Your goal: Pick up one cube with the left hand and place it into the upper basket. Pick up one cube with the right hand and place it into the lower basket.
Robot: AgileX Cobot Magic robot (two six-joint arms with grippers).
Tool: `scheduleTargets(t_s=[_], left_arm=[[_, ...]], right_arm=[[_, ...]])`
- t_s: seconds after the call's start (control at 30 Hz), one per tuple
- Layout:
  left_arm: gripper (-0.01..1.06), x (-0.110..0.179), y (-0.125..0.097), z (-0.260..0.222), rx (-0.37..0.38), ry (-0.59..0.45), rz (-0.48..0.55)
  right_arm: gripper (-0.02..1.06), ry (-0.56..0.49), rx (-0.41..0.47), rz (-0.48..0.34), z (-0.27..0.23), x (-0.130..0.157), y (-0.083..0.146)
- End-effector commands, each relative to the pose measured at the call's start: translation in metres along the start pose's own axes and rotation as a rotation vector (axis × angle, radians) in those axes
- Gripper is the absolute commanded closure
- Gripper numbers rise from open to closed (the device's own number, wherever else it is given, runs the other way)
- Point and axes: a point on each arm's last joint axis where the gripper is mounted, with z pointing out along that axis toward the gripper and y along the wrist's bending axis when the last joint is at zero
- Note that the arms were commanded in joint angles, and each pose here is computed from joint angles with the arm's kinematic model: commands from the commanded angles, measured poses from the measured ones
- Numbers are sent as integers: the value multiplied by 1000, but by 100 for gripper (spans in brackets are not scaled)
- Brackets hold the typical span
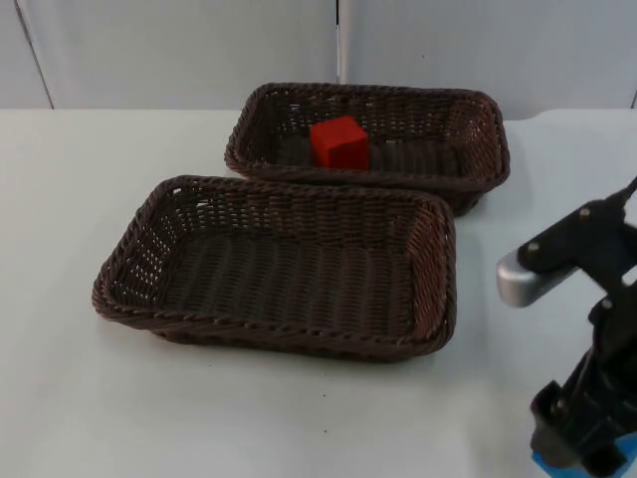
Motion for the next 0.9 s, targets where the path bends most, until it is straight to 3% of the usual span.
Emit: scheduleTargets(t_s=[0.0, 0.4, 0.47, 0.57, 0.7, 0.73, 0.77, 0.87], left_arm=[[3, 0, 0, -1, -6, -10, 3], [3, 0, 0, -1, -6, -10, 3], [3, 0, 0, -1, -6, -10, 3], [3, 0, 0, -1, -6, -8, 3], [3, 0, 0, -1, -6, -8, 3], [3, 0, 0, -1, -6, -8, 3], [3, 0, 0, -1, -6, -8, 3], [3, 0, 0, -1, -6, -10, 3]], right_arm=[[19, -6, -9, -11, 8, 0, 3], [29, 25, -30, -23, 33, 3, 7], [42, 34, -23, -28, 33, 4, 7], [52, 41, -18, -14, 33, 4, 6], [90, 11, -15, -11, 25, 0, 5], [90, 11, -15, -11, 25, 0, 5], [101, -12, -16, -9, 19, -2, 5], [104, -97, -7, 4, -8, -8, 1]])
